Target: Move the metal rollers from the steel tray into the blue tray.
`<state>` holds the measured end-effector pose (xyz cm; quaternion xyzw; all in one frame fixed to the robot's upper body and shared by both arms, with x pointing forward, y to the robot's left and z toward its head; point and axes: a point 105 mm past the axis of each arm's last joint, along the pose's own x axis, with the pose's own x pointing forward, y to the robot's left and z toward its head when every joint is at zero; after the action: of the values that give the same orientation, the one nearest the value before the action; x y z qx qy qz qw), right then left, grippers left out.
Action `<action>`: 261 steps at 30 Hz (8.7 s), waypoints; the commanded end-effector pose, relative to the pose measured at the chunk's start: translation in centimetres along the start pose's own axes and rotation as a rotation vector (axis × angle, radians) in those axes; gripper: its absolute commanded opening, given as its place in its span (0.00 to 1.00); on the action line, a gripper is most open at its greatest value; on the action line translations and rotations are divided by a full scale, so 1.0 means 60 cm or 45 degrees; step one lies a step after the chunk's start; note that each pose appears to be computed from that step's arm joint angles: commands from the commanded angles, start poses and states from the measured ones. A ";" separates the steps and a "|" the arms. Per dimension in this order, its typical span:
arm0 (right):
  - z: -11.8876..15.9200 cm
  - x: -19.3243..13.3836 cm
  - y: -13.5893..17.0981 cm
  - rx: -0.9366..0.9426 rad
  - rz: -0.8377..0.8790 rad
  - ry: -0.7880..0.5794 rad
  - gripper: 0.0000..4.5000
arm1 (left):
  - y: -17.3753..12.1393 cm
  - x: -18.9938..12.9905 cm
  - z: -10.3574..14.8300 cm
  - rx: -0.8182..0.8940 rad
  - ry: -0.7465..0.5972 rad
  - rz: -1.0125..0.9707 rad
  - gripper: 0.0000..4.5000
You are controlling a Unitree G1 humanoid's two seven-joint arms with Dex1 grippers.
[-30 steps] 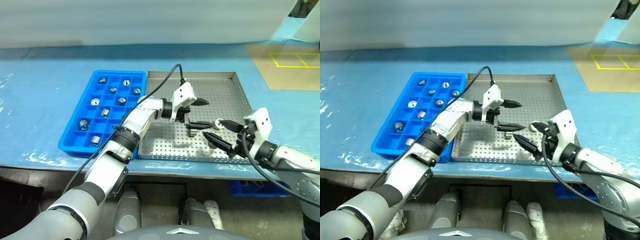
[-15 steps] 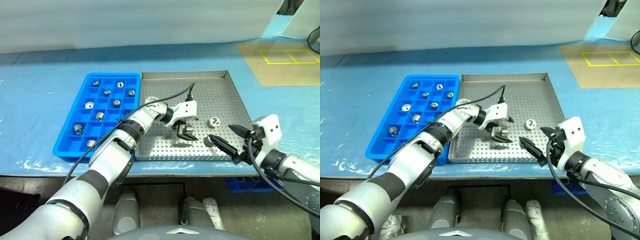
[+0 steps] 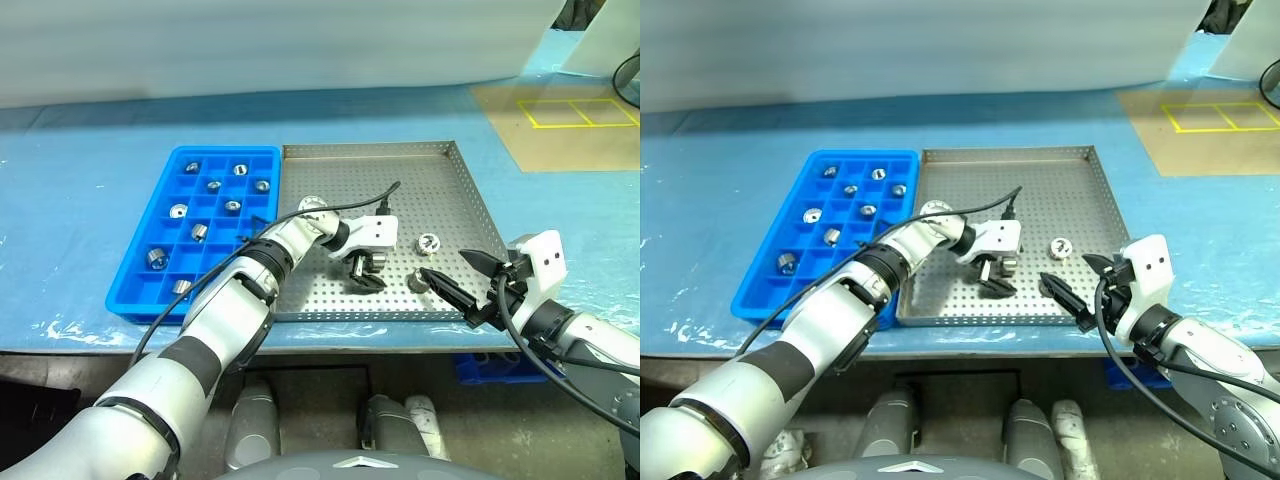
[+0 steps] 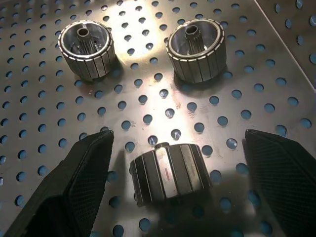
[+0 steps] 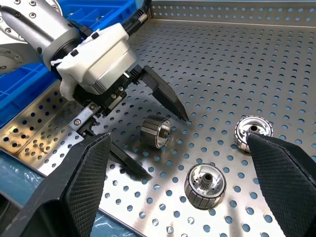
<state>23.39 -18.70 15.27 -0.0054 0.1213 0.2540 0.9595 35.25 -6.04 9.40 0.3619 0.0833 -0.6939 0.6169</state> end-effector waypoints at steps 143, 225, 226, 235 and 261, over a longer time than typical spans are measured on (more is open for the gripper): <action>0.102 0.351 0.216 -0.248 0.869 0.032 0.02 | -0.225 -0.307 -0.074 -0.886 -0.163 1.208 1.00; -0.007 0.007 -0.088 0.111 -0.051 0.330 0.62 | -0.051 -0.192 0.008 -0.496 -0.508 0.597 1.00; -0.012 0.006 -0.088 0.119 -0.056 0.335 0.62 | -0.050 -0.192 0.007 -0.492 -0.507 0.594 1.00; -0.037 0.012 -0.085 0.186 -0.065 0.338 0.62 | -0.056 -0.191 0.002 -0.481 -0.506 0.586 1.00; -0.107 0.068 -0.072 0.082 -0.065 0.511 0.48 | -0.065 -0.190 -0.005 -0.470 -0.465 0.613 1.00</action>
<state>27.73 -20.72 9.11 -0.0206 0.2963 0.2262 0.9277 31.90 4.36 13.64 0.1156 0.0318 -0.5512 0.8257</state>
